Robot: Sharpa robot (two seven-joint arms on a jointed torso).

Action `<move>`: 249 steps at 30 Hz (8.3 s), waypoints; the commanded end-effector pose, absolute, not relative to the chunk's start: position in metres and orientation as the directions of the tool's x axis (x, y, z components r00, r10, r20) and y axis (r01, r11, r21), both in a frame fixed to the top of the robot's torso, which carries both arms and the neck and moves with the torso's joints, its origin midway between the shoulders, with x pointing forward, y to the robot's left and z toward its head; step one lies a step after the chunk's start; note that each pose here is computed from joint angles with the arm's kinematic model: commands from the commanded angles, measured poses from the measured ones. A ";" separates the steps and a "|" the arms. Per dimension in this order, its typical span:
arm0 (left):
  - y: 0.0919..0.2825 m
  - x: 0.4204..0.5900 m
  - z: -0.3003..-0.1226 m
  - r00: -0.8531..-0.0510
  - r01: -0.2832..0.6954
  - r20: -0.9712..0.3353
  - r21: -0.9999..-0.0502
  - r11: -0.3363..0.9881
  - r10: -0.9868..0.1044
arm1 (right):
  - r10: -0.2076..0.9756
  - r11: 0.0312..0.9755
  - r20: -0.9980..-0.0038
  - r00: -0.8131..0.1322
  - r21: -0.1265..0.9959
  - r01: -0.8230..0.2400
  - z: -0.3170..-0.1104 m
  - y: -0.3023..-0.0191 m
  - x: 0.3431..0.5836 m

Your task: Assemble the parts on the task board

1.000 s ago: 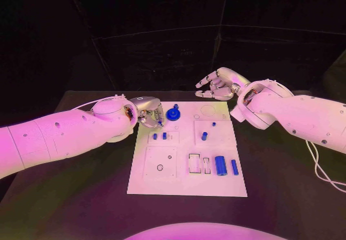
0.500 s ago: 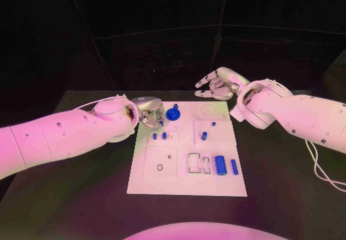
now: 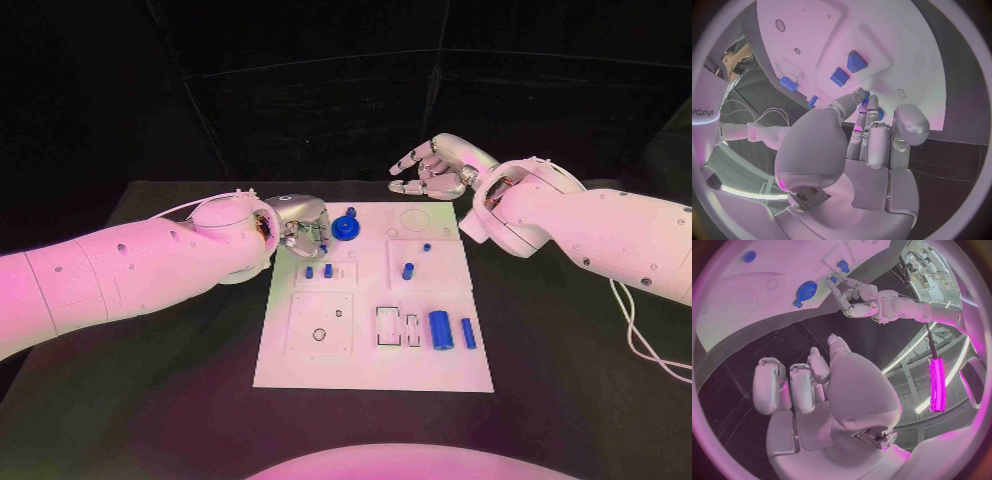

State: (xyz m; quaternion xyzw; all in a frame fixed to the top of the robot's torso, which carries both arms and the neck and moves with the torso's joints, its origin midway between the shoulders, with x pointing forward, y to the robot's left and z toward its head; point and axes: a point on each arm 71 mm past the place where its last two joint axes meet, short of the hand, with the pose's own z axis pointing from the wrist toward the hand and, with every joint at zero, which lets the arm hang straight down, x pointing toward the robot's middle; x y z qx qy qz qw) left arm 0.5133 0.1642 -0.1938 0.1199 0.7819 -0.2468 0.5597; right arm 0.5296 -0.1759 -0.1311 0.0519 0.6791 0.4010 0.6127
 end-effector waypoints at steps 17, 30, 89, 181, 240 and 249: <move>0.162 0.513 -0.196 -0.368 0.462 -0.927 -0.251 0.851 -0.074 | 0.562 0.667 -0.790 -0.246 0.608 -0.430 -0.130 -0.175 0.529; 0.163 0.513 -0.197 -0.372 0.457 -0.925 -0.249 0.854 -0.071 | 0.562 0.667 -0.790 -0.246 0.608 -0.430 -0.130 -0.175 0.529; 0.244 0.497 -0.171 -0.256 0.008 -0.156 -0.987 0.159 -0.954 | 0.056 0.869 -0.990 -0.128 0.111 -0.481 -0.156 -0.215 0.500; 0.234 0.491 -0.165 -0.313 0.036 -0.006 -0.999 -0.005 -0.950 | 0.182 0.782 -0.983 -0.032 0.164 -0.602 -0.158 -0.165 0.440; 0.208 0.503 -0.167 -0.352 0.037 -0.001 -0.999 -0.013 -0.936 | 0.126 0.618 -0.955 -0.268 0.287 -0.732 -0.233 -0.061 0.400; 0.208 0.503 -0.167 -0.352 0.037 -0.001 -0.999 -0.013 -0.936 | 0.124 0.617 -0.956 -0.266 0.285 -0.734 -0.233 -0.060 0.400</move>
